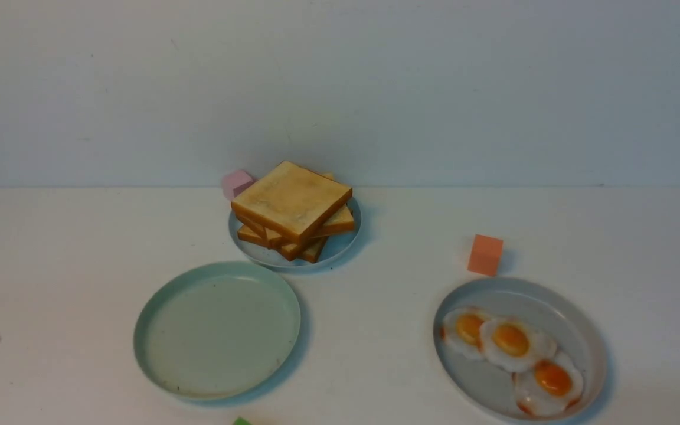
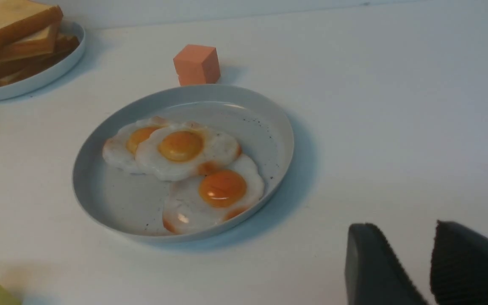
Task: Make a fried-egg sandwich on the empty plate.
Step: Use the left arm to grab a slice of bread
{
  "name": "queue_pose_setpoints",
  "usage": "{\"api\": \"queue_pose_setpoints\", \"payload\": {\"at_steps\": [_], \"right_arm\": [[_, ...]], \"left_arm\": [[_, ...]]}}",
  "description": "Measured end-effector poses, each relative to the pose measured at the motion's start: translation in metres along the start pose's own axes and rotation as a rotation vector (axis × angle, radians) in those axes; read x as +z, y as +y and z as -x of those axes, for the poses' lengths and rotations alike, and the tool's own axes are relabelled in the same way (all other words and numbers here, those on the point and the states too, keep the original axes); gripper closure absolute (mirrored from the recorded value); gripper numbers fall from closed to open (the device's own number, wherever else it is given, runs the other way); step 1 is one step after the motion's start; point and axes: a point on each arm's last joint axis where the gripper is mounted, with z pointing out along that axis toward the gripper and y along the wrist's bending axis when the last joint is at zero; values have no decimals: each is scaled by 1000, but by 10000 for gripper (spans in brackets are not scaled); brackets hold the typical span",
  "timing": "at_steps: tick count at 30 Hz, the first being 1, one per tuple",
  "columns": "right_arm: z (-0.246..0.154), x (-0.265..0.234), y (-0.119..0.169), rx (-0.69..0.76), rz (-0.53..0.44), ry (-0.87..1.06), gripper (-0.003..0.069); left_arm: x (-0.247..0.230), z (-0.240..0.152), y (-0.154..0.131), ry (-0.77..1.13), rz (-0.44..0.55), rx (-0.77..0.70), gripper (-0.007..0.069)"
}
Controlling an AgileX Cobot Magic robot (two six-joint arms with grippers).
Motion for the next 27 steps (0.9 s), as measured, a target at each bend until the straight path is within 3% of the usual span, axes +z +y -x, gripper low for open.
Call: {"api": "queue_pose_setpoints", "payload": {"at_steps": [6,12,17,19,23,24,26,27], "right_arm": [[0,0,0,3,1,-5,418],[13,0,4,307,68,-164,418],[30,-5,2,573,110,-314,418],[37,-9,5,566,138,-305,420],[86,-33,28,375,274,-149,488],[110,-43,40,262,338,-3,543],[125,-47,45,180,367,107,580],[145,-50,50,91,403,256,627]], "left_arm": [[35,16,-25,302,-52,169,638],[105,11,-26,411,-13,181,638],[151,19,-34,538,-15,293,638],[162,21,-36,573,-17,304,638],[195,24,-49,643,-37,354,638],[208,27,-60,644,-54,410,638],[219,25,-69,654,-68,461,638],[232,27,-81,644,-80,494,638]]}}
